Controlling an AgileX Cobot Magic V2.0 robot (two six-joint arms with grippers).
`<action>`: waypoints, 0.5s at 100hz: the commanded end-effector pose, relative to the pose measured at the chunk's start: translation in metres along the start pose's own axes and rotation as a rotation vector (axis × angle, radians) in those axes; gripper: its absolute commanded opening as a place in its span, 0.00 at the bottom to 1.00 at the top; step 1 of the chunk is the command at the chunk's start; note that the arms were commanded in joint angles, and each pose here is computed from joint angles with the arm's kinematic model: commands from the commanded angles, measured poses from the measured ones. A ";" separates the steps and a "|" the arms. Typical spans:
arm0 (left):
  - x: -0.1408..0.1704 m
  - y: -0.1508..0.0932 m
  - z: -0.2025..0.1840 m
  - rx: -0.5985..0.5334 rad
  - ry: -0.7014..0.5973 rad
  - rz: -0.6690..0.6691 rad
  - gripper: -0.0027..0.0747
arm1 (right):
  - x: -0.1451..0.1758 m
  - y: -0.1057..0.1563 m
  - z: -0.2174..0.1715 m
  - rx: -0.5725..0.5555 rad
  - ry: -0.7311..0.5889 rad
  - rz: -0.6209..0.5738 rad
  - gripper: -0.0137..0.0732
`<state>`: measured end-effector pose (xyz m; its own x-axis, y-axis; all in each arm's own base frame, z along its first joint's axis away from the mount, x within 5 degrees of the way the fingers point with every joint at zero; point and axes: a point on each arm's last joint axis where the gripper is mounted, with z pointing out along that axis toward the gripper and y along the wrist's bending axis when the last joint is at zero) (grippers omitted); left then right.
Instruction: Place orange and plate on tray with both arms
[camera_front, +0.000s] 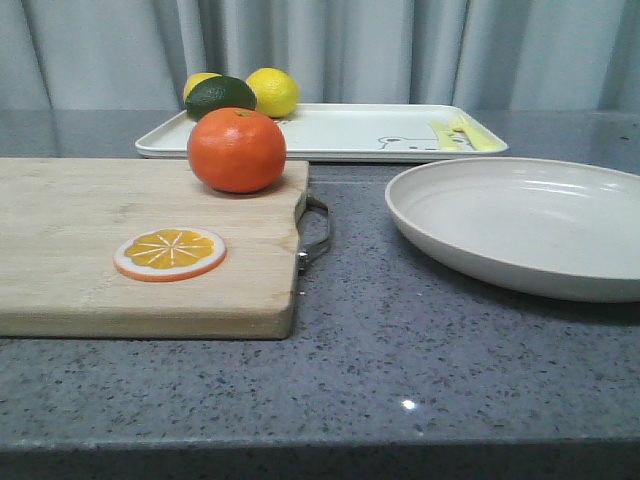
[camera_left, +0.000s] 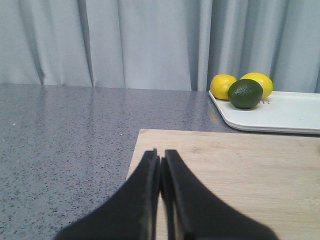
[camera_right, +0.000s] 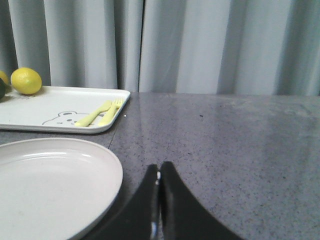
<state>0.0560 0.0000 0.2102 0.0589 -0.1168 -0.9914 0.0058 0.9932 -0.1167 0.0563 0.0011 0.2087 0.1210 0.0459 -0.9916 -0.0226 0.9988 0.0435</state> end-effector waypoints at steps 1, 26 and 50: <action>-0.012 -0.001 -0.004 0.010 -0.130 -0.016 0.01 | -0.020 0.001 -0.002 -0.009 -0.150 -0.016 0.07; -0.043 -0.005 0.000 0.013 -0.156 -0.016 0.01 | -0.034 0.001 0.004 0.005 -0.035 -0.015 0.07; -0.075 -0.008 0.028 0.003 -0.092 -0.016 0.01 | -0.064 0.002 0.030 0.009 0.054 -0.015 0.07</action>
<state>0.0694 0.0003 0.2575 0.0643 -0.1167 -0.9911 0.0032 0.9932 -0.1167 0.0683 0.0007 0.2498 0.0128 0.0443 -0.9989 -0.0117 0.9990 0.0442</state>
